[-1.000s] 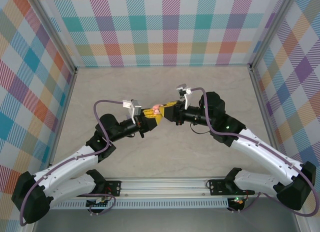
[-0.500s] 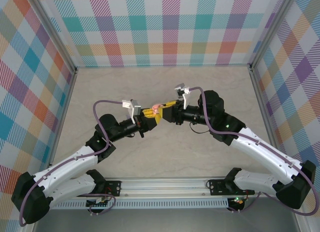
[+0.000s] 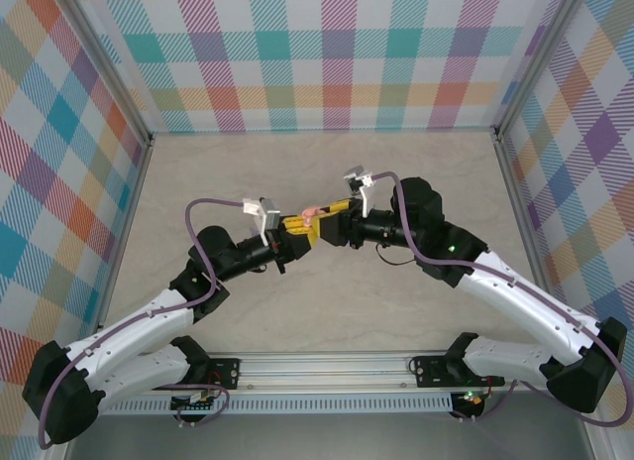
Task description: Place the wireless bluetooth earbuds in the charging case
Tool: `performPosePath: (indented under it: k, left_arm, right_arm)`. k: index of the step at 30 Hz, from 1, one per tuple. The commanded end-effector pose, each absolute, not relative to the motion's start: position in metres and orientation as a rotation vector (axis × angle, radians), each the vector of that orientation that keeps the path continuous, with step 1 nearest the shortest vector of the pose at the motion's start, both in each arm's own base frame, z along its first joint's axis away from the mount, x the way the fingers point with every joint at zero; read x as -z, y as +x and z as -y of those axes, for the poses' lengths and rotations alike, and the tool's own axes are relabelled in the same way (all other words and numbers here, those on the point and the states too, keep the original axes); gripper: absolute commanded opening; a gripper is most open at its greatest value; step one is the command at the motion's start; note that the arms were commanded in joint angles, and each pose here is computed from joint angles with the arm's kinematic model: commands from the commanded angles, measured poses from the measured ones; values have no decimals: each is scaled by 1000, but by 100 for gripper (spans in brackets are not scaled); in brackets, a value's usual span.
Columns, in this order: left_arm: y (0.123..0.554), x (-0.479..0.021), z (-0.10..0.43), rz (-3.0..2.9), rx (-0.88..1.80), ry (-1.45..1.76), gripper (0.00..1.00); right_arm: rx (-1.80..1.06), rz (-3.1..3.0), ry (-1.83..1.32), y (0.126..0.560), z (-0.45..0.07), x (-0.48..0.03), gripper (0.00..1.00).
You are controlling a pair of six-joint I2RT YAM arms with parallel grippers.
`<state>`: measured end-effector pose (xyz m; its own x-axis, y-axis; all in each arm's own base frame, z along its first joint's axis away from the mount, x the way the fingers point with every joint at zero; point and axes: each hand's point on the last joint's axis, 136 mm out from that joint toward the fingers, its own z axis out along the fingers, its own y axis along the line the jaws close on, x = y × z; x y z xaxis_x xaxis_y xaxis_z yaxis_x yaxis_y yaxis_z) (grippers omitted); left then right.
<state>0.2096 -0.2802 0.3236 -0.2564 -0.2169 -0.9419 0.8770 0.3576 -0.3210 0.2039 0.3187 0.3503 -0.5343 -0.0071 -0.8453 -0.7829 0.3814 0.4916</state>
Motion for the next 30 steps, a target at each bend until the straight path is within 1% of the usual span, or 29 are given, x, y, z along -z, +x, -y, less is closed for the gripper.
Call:
performPosePath:
  k: [1, 16, 30]
  left_arm:
    - [193, -346, 282, -1353, 1205, 693, 16]
    - [190, -333, 288, -1412, 1199, 770, 16]
    - [185, -323, 289, -1452, 1171, 838, 16]
  right_arm:
    - [-1206, -1881, -716, 201, -321, -346, 45]
    - [-1143, -1867, -729, 197, -316, -354, 53]
    - [-1101, -1806, -704, 193, -302, -371, 55]
